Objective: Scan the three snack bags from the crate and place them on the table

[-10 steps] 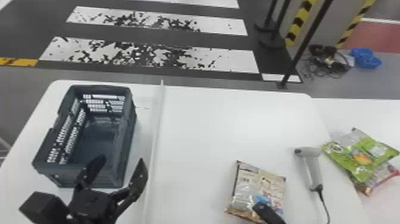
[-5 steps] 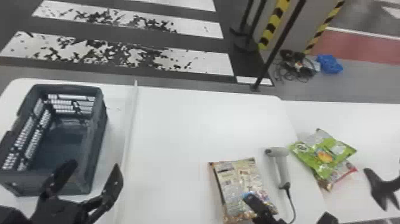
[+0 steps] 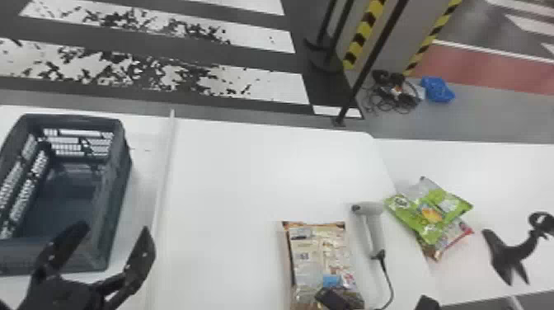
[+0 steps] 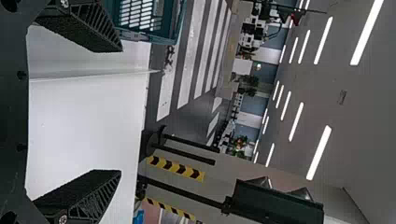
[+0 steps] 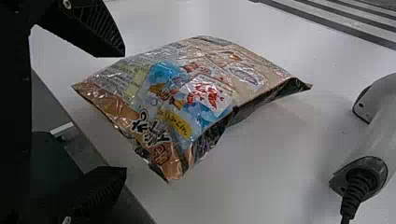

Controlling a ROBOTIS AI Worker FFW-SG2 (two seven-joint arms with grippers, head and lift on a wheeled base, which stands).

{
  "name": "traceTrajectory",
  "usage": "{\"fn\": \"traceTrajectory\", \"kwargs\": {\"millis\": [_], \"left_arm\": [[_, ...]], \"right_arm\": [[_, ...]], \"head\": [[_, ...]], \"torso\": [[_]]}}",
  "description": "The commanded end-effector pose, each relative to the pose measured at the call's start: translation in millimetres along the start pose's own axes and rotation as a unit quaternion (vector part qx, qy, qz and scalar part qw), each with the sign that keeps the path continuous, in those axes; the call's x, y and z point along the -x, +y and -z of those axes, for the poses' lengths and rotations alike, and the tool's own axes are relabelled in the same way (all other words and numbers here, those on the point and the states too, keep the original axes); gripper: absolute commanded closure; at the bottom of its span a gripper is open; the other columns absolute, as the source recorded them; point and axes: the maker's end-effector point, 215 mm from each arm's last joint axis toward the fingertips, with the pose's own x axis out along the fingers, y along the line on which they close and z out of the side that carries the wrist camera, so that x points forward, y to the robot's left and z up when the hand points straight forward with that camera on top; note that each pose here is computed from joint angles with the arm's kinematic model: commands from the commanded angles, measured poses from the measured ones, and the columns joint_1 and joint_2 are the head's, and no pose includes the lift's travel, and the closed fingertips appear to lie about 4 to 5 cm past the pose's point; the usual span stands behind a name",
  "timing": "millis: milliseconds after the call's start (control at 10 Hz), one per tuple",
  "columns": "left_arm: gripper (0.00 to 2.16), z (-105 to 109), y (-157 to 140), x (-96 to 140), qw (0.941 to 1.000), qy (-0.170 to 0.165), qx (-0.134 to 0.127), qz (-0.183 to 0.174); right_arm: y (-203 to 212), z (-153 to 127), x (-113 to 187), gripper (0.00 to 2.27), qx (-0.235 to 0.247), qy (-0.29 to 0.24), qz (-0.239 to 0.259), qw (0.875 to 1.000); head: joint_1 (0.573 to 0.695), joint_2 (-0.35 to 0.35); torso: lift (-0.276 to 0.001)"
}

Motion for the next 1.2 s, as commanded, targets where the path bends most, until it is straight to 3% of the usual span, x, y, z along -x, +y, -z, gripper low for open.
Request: {"fn": "traceTrajectory", "kwargs": {"millis": [0, 200, 400, 500, 600, 800, 900, 1100], "left_arm": [[0.06, -0.6, 0.2, 0.5, 1.0, -0.002, 0.0, 0.0], [0.06, -1.6, 0.6, 0.7, 1.0, -0.005, 0.0, -0.003], [0.06, -6.7, 0.9, 0.4, 0.9999, -0.012, -0.001, -0.003], [0.06, -11.3, 0.8, 2.2, 0.9998, -0.02, -0.002, -0.003], [0.06, -13.4, 0.4, 3.2, 0.9997, -0.023, -0.003, -0.003], [0.06, -13.0, 0.5, 2.4, 0.9997, -0.023, -0.004, -0.002], [0.06, -15.6, 0.4, 2.6, 0.9996, -0.027, -0.006, -0.001], [0.06, -18.1, 0.5, 2.4, 0.9995, -0.03, -0.008, -0.002]], "right_arm": [[5.0, 1.1, 9.5, 0.06, 0.007, 0.003, -0.003, 1.0], [34.7, 15.2, 34.4, 0.06, 0.028, 0.036, -0.023, 0.999], [65.5, 1.8, 38.4, 0.07, 0.07, 0.035, -0.045, 0.996], [82.0, -8.6, 31.9, 0.2, 0.101, 0.042, -0.08, 0.991], [92.1, -19.1, 24.5, 0.71, 0.145, 0.043, -0.095, 0.984], [110.1, -57.8, 17.9, 2.02, 0.226, -0.022, -0.111, 0.968], [115.5, -81.6, 15.2, 2.23, 0.285, -0.075, -0.1, 0.95], [129.5, -121.9, 21.3, 2.23, 0.4, -0.201, -0.071, 0.891]], "head": [[0.695, -0.267], [0.695, -0.268], [0.695, -0.234], [0.695, -0.229], [0.695, -0.208], [0.695, -0.192], [0.695, -0.205], [0.695, -0.239]], "torso": [[-0.037], [-0.037], [-0.037], [-0.037], [-0.037], [-0.037], [-0.037], [-0.037]]}}
